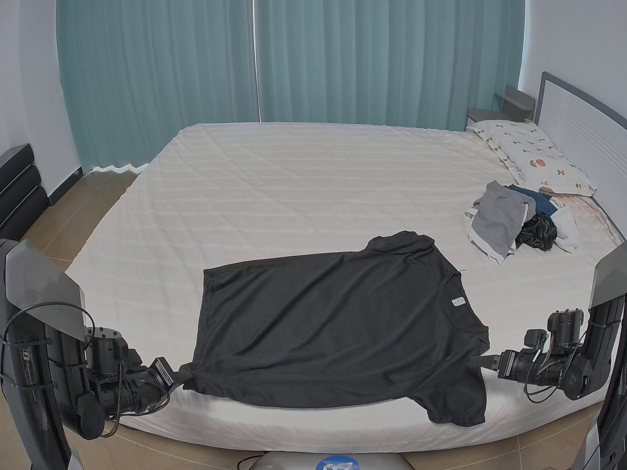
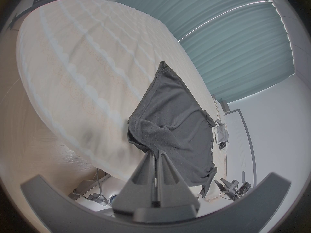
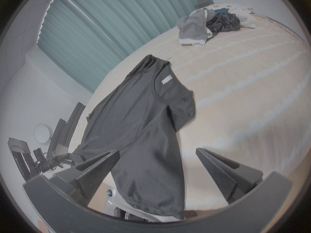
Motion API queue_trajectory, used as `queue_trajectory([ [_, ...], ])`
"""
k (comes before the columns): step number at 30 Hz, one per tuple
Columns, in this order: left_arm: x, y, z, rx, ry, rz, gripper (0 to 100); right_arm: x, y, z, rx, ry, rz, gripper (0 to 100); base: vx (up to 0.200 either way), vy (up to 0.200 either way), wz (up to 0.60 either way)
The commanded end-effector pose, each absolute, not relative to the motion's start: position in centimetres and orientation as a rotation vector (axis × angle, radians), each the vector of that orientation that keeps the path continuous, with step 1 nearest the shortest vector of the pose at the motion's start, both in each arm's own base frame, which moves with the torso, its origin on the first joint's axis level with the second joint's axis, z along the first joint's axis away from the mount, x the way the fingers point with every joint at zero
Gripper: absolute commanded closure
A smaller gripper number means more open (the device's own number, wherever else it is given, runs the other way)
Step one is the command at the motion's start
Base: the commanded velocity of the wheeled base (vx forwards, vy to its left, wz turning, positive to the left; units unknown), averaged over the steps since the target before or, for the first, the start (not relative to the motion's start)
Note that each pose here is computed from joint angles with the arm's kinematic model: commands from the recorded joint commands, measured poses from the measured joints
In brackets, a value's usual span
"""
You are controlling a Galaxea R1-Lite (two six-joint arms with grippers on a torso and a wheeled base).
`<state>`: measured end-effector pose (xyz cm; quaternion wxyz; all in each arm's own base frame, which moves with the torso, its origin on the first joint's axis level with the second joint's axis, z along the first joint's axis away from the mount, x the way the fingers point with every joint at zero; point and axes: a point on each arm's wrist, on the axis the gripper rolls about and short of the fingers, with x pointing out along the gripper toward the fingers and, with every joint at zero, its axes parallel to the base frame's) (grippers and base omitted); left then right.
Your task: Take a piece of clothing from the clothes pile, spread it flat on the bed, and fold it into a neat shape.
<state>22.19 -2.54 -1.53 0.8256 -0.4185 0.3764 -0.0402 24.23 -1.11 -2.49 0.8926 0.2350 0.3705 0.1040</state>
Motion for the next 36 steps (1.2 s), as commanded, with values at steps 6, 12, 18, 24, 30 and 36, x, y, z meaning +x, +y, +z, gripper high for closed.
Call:
queue_trajectory([
  [6,22.3,-2.5,-1.5,-0.888,0.792,-0.09,100,22.4,-0.1,-4.0,0.447,0.887,0.256,0,0.0,0.0,0.0],
  [12,22.2,-2.5,-1.5,-0.888,0.793,-0.089,100,22.5,0.5,-4.4,0.421,0.891,0.271,0,0.0,0.0,0.0],
  [18,22.3,-2.5,-1.6,-0.888,0.795,-0.087,100,22.5,1.2,-5.0,0.409,0.916,0.29,0,0.0,0.0,0.0],
  [24,22.3,-2.5,-1.6,-0.888,0.795,-0.087,100,22.7,1.4,-5.6,0.385,0.901,0.268,0,0.0,0.0,0.0],
  [30,22.3,-2.5,-1.6,-0.888,0.795,-0.087,100,21.9,1.2,-5.5,0.383,0.889,0.26,100,0.0,0.0,0.0],
  [36,22.3,-2.5,-1.6,-0.887,0.793,-0.086,100,21.0,0.2,-5.0,0.394,0.882,0.225,100,0.0,0.0,0.0],
])
